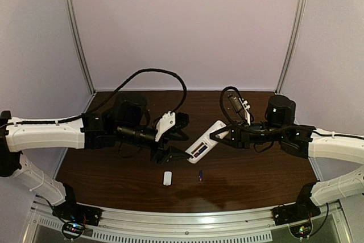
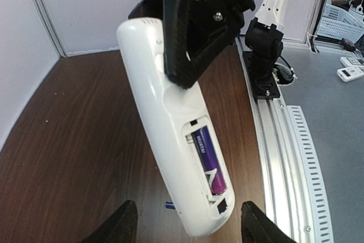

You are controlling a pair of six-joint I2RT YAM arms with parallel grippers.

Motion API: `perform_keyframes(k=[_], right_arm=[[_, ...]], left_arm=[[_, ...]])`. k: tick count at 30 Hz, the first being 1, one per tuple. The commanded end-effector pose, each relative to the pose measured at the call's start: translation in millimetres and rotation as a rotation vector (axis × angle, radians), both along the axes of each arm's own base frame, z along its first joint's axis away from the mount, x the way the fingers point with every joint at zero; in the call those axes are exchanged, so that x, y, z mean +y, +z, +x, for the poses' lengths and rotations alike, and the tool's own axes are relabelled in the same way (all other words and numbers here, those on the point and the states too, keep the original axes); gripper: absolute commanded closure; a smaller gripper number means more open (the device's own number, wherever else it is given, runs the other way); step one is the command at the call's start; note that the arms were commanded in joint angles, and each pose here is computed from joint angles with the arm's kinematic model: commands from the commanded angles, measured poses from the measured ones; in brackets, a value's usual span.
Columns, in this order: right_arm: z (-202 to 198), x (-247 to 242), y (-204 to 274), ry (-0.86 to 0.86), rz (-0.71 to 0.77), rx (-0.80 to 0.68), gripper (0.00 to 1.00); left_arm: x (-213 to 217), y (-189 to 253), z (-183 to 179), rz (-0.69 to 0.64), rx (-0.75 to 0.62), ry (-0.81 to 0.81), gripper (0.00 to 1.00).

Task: Load the batteries into the remote control
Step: Press the battery in the battery compartment.

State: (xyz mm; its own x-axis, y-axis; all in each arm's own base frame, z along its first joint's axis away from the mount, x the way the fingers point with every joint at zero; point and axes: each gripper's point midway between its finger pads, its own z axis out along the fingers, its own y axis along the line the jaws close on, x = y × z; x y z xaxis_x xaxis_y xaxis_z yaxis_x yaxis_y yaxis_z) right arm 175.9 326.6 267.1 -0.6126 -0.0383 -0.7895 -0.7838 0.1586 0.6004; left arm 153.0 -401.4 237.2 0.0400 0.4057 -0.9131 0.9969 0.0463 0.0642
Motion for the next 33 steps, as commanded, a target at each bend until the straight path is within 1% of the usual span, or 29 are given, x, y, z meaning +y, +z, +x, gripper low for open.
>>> perform_keyframes(k=[1,12,14,18,23,27,33], right_arm=[[-2,2,18,0.008,0.021,-0.078,1.0],[-6,5,16,0.021,-0.009,-0.11,1.0],[-6,5,17,0.017,-0.011,-0.111,1.0],[-4,5,16,0.008,-0.013,-0.103,1.0],[-4,5,16,0.005,-0.008,-0.097,1.0],[-4,5,17,0.003,-0.004,-0.093,1.0],[-6,5,19,0.008,0.01,-0.084,1.0]], left_arm=[[-14,5,-8,-0.043,0.117,-0.043,0.37],[-27,2,-11,-0.05,0.16,-0.09,0.41],[-29,2,-10,-0.048,0.19,-0.076,0.42],[-33,1,-6,-0.044,0.197,-0.063,0.45],[-33,-5,-3,-0.029,0.192,-0.05,0.52],[-34,-9,0,-0.011,0.191,-0.036,0.54],[-34,-16,7,0.013,0.178,-0.006,0.6]])
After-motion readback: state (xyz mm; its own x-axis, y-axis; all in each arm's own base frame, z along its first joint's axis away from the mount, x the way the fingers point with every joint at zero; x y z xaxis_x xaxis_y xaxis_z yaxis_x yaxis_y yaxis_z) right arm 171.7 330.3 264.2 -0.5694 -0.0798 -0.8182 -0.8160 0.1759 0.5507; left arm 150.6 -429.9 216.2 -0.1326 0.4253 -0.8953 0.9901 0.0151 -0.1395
